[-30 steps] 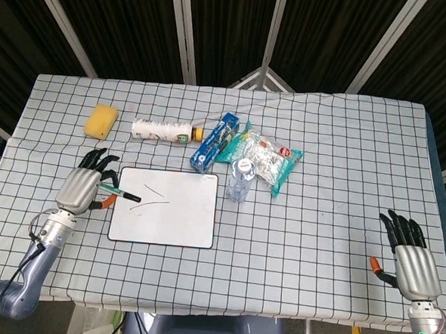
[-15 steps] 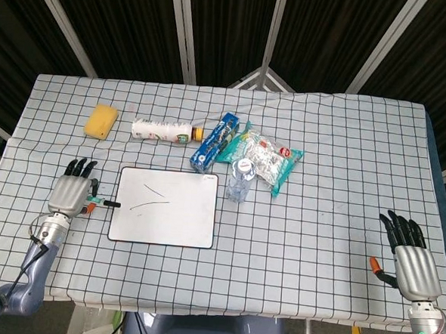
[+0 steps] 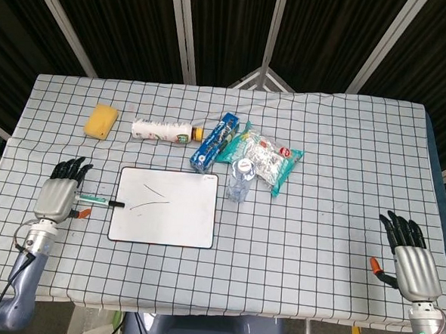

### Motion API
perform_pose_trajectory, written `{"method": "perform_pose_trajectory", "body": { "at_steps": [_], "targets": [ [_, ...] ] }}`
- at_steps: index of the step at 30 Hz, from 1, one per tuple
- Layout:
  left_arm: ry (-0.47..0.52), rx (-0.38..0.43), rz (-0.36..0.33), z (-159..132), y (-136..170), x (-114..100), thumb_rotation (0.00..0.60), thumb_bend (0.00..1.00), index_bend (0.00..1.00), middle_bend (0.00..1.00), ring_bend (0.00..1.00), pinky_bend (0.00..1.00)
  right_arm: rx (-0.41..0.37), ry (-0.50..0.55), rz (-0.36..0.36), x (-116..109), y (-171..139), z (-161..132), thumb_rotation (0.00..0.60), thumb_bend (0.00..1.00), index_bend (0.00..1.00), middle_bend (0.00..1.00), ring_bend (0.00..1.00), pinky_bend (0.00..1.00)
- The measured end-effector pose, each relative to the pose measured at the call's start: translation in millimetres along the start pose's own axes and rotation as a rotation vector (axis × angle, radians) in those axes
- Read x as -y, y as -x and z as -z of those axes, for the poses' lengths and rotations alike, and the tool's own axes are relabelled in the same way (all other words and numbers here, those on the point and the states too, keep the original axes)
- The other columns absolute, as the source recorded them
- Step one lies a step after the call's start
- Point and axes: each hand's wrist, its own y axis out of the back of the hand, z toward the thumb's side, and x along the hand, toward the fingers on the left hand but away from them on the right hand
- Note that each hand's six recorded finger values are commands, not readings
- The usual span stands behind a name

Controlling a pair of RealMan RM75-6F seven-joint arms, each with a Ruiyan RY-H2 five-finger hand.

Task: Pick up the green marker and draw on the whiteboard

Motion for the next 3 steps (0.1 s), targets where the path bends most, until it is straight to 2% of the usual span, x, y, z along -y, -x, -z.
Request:
{"method": "perform_pose_trajectory", "body": {
  "at_steps": [3],
  "targets": [
    [0.019, 0.013, -0.072, 3, 20, -21, 0.600, 0.11, 0.01, 0.00, 0.00, 0.00, -0.006, -0.011, 0.002, 0, -1, 0, 0.600, 0.35, 0.00, 0.00, 0.00, 0.00]
  ]
}}
